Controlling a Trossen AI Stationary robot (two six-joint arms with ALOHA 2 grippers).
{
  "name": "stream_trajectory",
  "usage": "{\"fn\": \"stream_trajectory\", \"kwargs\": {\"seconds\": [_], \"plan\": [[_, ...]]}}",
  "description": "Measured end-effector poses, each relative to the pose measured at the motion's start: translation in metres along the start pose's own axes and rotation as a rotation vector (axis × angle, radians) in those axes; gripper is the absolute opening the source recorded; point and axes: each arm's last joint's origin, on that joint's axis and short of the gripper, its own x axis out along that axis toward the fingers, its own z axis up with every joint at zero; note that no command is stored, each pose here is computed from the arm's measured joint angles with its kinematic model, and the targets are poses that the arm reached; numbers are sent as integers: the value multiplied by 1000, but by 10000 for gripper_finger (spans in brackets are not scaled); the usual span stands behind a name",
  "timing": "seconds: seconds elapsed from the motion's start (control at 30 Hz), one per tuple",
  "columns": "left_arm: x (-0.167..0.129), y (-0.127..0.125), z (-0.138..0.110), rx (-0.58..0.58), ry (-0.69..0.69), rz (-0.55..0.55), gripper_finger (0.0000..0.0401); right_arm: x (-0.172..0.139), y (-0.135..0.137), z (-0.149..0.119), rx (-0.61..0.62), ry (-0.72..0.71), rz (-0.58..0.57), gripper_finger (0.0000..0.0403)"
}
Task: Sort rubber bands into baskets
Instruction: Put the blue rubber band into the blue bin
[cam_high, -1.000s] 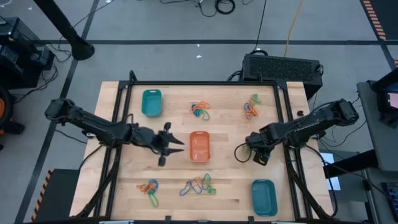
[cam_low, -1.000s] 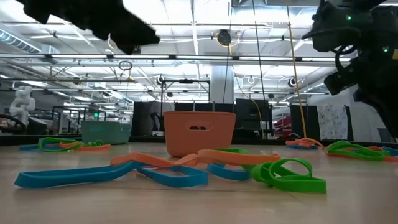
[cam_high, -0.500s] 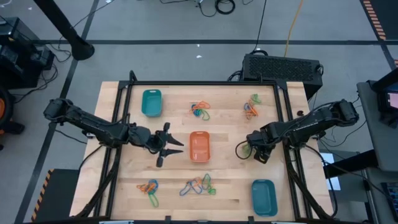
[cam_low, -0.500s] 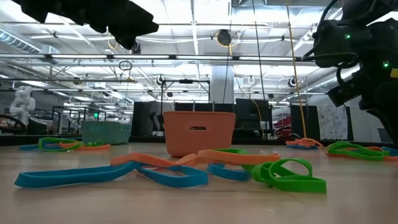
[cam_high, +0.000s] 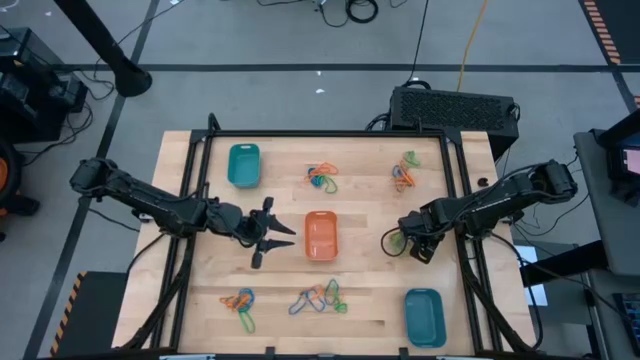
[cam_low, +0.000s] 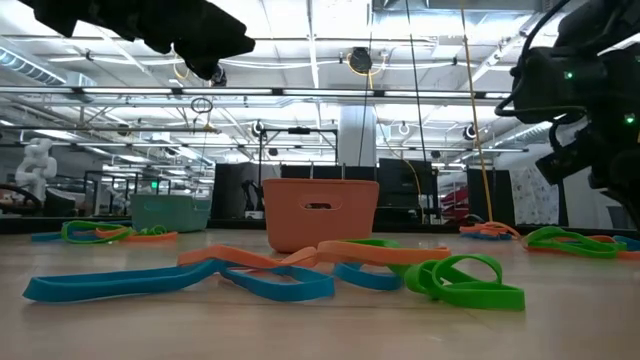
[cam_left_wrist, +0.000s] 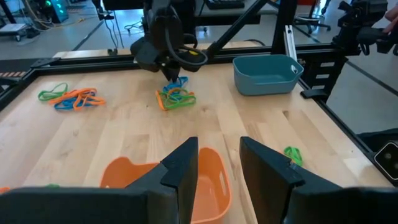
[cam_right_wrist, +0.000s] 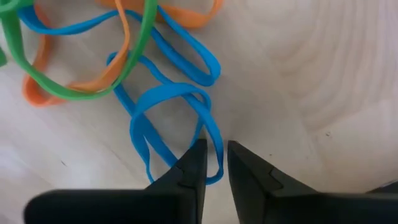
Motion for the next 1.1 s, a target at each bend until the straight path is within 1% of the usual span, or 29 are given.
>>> {"fn": "stream_trajectory", "kwargs": {"seconds": [0.1, 0.17, 0.3, 0.5, 0.63, 0.73, 0.8, 0.9, 1.03, 1.1], "plan": [[0, 0, 0, 0, 0, 0, 128, -3, 1, 1, -12, -1, 1, 17], [0, 0, 0, 0, 0, 0, 128, -6, 3, 2, -15, -8, 6, 6], [0, 0, 0, 0, 0, 0, 128, -21, 6, 5, -11, -14, -24, 3], [0, 0, 0, 0, -1, 0, 128, -58, 9, 6, 33, -11, -110, 1], [0, 0, 0, 0, -1, 1, 128, -80, 10, 6, 56, -15, -143, 1], [0, 0, 0, 0, -1, 1, 128, -94, 13, 8, 62, -17, -146, 1], [0, 0, 0, 0, -1, 1, 128, -101, 16, 9, 57, -11, -131, 0], [0, 0, 0, 0, -1, 1, 128, -107, 21, 9, 52, 52, -67, 0], [0, 0, 0, 0, -1, 2, 128, -109, 28, 9, 49, 126, 6, 0], [0, 0, 0, 0, -1, 2, 128, -108, 34, 8, 35, 132, 40, 0]]}}
